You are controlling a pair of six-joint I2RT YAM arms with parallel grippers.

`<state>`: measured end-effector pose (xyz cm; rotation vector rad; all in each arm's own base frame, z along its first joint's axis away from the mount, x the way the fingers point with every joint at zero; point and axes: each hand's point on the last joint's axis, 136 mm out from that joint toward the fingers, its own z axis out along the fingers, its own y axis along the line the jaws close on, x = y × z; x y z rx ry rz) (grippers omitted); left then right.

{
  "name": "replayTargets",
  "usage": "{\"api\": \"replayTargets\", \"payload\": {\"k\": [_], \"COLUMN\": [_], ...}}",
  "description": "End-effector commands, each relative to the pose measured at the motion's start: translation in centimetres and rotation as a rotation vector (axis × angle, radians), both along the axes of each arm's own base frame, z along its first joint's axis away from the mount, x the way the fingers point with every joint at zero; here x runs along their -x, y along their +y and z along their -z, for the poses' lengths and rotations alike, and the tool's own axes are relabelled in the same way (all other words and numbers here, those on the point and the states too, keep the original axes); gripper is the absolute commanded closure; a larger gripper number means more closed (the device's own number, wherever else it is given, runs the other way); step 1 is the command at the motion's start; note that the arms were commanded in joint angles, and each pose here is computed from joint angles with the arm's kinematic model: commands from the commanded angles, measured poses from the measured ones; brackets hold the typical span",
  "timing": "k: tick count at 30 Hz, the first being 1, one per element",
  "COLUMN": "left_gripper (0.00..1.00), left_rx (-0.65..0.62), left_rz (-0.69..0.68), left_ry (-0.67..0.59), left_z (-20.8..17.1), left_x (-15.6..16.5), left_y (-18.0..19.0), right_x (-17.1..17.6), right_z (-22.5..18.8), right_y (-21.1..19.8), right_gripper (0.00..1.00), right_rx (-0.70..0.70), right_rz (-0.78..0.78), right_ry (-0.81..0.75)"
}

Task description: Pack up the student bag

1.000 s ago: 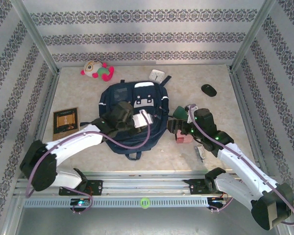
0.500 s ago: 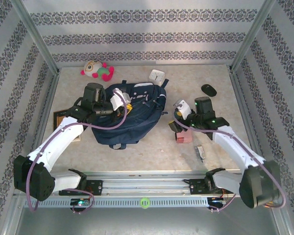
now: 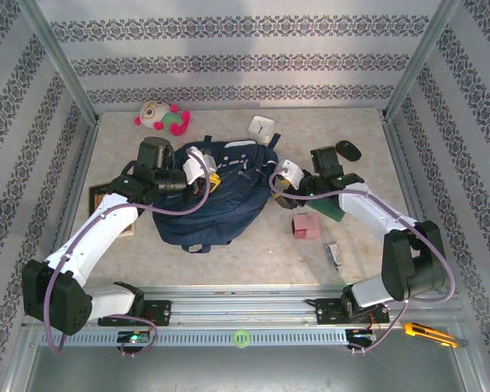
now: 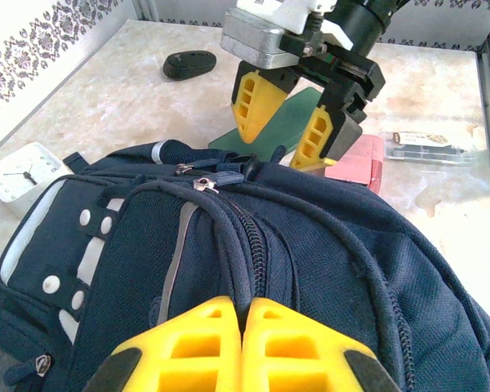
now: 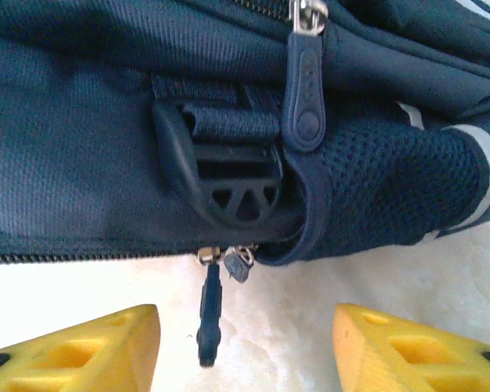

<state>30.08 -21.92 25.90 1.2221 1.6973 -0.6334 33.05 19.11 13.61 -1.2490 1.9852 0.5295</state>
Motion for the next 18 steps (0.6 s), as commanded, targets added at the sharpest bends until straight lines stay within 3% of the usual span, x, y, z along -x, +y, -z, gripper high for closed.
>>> {"api": "replayTargets", "payload": {"k": [1,8,11,18], "left_gripper": [1.00,1.00,1.00,1.00], "left_rx": [0.073,0.089,0.099,0.104], "left_rz": [0.063,0.059,0.018,-0.153], "left_ry": [-0.140,-0.136,-0.128,-0.134], "left_z": [-4.4,-4.3,-4.3,-4.5], "left_x": [-0.2,-0.6,-1.4,-3.8], "left_y": [-0.7,-0.9,-0.8,0.6], "right_x": [0.0,0.1,0.1,0.7], "right_z": [-0.9,-0.4,-0.6,-2.3], "right_y": [1.4,1.7,1.5,1.6], "right_gripper": [0.45,0.67,1.00,1.00], "right_rx": [-0.051,-0.062,-0.060,-0.112], "right_rz": [-0.070,-0.082,-0.081,-0.066], "right_ry": [-0.011,0.037,0.042,0.021]}}
